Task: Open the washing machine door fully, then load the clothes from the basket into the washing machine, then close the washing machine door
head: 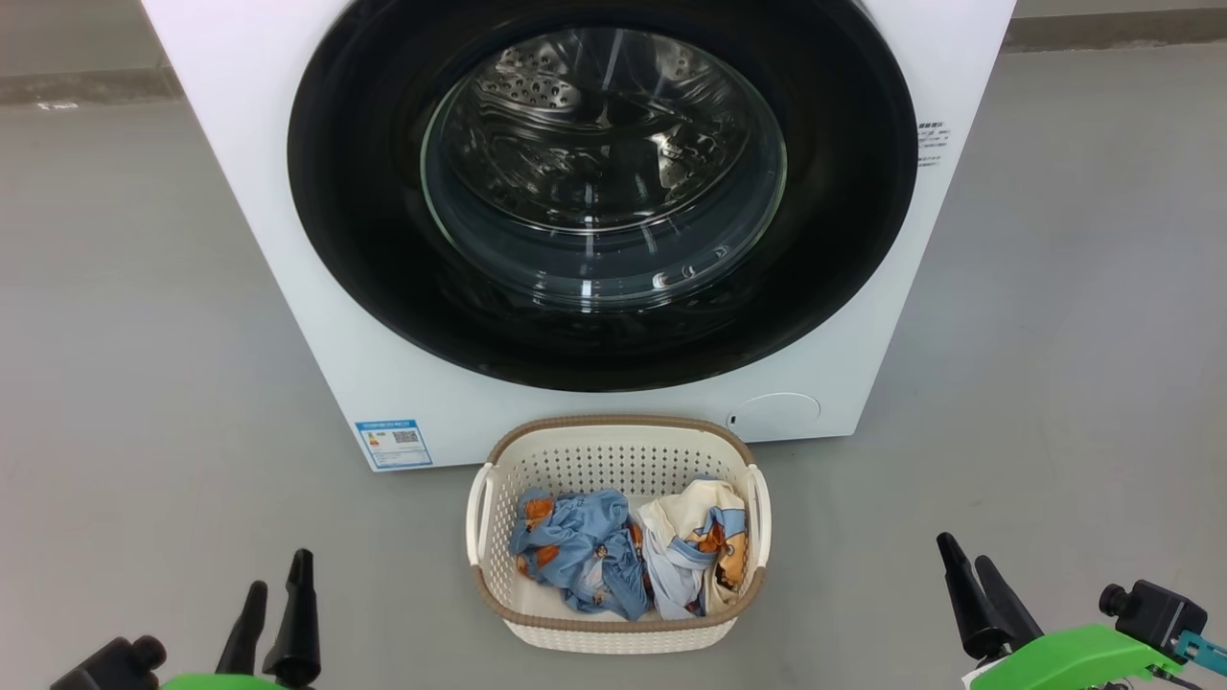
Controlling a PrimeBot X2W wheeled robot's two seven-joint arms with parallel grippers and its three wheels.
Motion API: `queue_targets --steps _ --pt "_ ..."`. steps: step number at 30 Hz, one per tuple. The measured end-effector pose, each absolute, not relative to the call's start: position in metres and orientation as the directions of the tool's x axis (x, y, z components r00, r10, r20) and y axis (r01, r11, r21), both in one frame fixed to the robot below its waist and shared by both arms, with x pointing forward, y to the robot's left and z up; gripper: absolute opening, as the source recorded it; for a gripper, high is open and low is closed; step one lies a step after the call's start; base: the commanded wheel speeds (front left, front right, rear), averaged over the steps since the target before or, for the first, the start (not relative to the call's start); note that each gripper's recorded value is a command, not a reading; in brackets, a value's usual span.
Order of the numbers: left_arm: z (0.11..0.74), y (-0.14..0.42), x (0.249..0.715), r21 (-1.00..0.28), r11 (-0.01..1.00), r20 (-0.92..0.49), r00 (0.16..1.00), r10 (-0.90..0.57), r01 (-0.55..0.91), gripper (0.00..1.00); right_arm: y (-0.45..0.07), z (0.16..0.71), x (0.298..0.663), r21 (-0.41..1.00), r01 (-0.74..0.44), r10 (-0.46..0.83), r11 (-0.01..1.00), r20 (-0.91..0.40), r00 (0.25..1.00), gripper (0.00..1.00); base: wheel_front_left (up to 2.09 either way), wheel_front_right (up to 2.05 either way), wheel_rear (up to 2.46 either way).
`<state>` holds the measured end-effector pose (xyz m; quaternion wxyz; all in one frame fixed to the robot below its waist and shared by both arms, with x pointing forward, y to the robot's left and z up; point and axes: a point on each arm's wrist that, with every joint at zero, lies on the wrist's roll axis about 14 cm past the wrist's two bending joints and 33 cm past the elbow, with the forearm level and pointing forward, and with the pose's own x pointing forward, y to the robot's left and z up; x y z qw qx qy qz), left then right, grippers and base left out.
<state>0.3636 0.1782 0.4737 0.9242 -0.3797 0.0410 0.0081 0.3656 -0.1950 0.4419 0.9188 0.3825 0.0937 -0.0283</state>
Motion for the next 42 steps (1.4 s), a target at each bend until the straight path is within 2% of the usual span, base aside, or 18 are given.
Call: queue_targets --steps 22,42 --pt "0.486 0.172 0.366 -0.495 0.868 -0.018 0.999 -0.049 0.033 1.0 -0.198 0.447 0.369 0.523 0.055 0.034 0.851 -0.159 0.987 1.0 0.0 0.0 0.0" --pt "0.493 0.166 0.368 -0.294 0.951 0.023 0.995 -0.095 0.097 1.0 -0.211 0.458 0.371 0.332 0.007 0.03 0.943 -0.105 0.994 1.0 0.0 0.0 0.0"
